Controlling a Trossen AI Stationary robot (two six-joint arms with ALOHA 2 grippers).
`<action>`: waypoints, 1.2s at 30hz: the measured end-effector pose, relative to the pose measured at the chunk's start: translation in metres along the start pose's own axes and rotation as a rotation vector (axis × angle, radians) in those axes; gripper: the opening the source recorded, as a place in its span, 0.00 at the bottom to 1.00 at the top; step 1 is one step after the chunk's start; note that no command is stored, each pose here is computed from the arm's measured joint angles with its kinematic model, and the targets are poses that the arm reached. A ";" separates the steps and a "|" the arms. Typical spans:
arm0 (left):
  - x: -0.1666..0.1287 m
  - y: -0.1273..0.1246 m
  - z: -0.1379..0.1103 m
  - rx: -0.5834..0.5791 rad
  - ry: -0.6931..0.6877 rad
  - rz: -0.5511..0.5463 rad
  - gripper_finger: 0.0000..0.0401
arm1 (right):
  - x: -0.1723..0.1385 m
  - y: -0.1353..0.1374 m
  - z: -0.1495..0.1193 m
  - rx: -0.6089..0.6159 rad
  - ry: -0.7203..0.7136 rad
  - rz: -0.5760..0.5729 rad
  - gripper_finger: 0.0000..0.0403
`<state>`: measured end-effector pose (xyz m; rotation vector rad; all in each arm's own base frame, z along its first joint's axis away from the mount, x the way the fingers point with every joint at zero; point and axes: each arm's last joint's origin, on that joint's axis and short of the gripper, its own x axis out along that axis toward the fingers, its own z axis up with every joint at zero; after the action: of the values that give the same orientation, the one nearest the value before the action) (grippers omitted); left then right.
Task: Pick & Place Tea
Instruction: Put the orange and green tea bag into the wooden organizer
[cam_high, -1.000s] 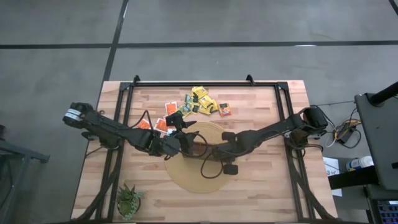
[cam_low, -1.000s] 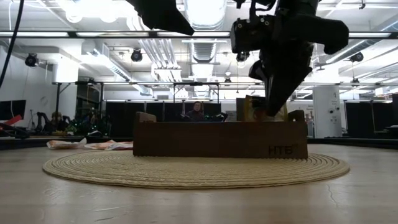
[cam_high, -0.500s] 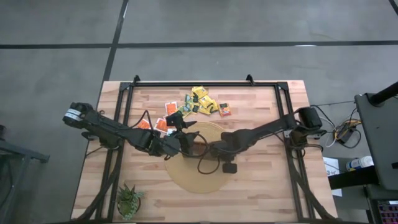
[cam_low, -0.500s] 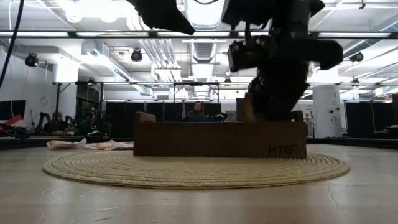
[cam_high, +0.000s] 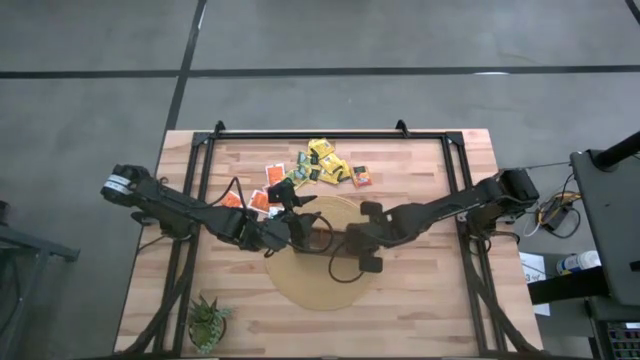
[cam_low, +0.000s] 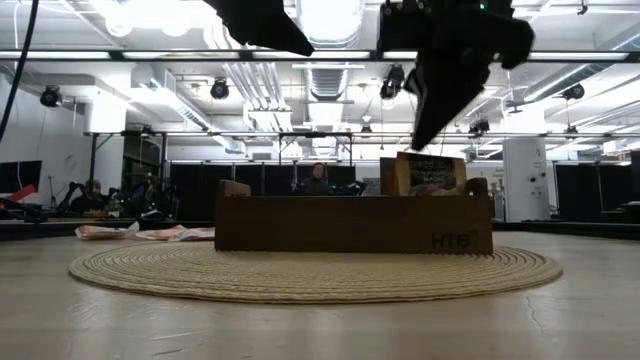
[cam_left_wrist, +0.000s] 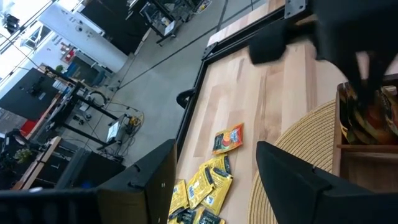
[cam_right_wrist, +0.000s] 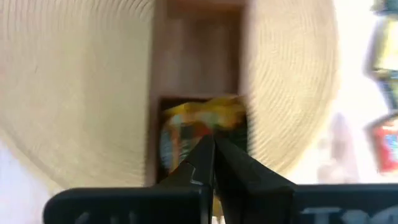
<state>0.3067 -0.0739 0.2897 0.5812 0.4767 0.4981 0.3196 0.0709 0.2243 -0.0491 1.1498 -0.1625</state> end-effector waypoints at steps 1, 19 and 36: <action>0.000 0.000 0.000 0.000 0.000 0.000 0.54 | -0.002 -0.001 0.000 0.013 -0.011 -0.014 0.02; 0.000 0.000 0.000 0.000 -0.001 -0.001 0.54 | 0.011 0.000 -0.009 0.007 0.043 0.011 0.02; 0.000 0.000 0.000 0.002 0.003 -0.003 0.54 | -0.045 -0.016 -0.012 0.050 -0.245 -0.392 0.02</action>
<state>0.3065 -0.0739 0.2892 0.5816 0.4808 0.4961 0.2892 0.0624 0.2623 -0.2441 0.8812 -0.5191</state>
